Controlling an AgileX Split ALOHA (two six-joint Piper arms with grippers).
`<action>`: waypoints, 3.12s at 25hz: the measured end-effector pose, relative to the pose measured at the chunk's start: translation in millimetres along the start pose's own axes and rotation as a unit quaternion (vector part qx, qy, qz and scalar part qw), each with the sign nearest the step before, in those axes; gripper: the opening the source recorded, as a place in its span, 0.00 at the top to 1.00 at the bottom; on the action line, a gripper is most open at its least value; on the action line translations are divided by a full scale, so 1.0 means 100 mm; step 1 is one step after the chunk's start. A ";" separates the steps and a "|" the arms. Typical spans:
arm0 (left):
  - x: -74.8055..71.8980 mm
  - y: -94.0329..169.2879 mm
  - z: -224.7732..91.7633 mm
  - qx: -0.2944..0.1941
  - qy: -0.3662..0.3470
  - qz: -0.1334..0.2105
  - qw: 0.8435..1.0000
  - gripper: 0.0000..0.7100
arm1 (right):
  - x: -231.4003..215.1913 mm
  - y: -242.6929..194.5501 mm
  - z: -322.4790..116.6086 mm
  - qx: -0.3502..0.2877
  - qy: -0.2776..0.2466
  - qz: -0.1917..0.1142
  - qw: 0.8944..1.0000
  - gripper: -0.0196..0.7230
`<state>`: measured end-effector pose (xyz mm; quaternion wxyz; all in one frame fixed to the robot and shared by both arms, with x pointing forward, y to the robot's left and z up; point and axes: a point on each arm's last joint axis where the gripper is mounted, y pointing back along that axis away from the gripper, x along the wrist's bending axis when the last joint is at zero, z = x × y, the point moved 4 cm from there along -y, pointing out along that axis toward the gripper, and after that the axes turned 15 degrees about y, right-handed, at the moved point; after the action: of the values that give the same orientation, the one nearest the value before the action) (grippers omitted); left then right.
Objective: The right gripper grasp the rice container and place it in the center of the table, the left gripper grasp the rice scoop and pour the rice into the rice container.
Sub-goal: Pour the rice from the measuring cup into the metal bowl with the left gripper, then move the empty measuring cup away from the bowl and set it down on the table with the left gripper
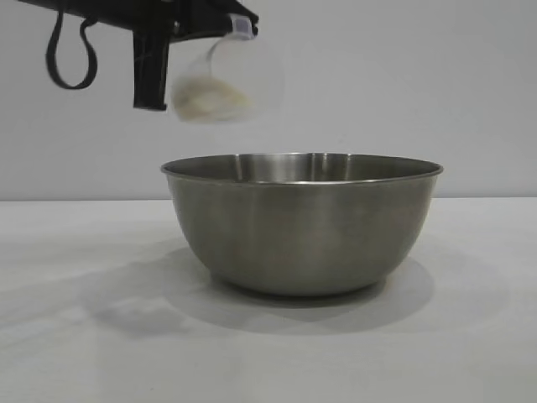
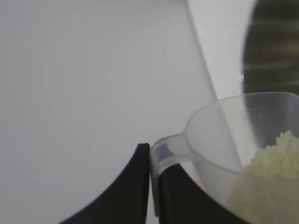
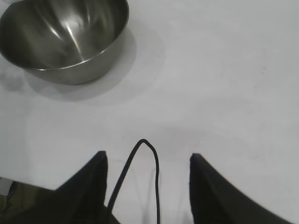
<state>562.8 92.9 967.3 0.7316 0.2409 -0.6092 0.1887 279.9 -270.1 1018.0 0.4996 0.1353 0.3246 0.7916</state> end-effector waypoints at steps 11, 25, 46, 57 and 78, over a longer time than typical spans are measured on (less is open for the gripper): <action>0.10 -0.22 0.03 -0.058 -0.172 -0.033 0.983 1.00 | -0.01 0.00 0.00 0.001 -0.006 -0.003 1.000 0.46; 0.04 -0.34 0.26 -0.091 -0.293 -0.053 0.950 1.00 | -0.01 0.00 0.00 0.001 -0.010 -0.004 1.000 0.46; 0.48 0.01 -0.56 0.104 0.570 0.223 0.784 1.00 | -0.01 0.00 0.00 0.001 -0.011 -0.004 1.000 0.46; -0.34 0.79 -0.89 0.185 0.671 0.290 0.656 1.00 | -0.01 0.00 0.00 0.002 -0.010 -0.004 1.000 0.46; -1.26 0.79 -1.04 0.276 0.708 0.214 0.613 0.93 | -0.01 0.00 0.00 0.002 -0.011 -0.004 1.000 0.46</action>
<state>577.3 219.7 838.2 0.7731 0.0858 0.1453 0.6114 280.2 -271.2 1017.8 0.5064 0.1434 0.3209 0.7874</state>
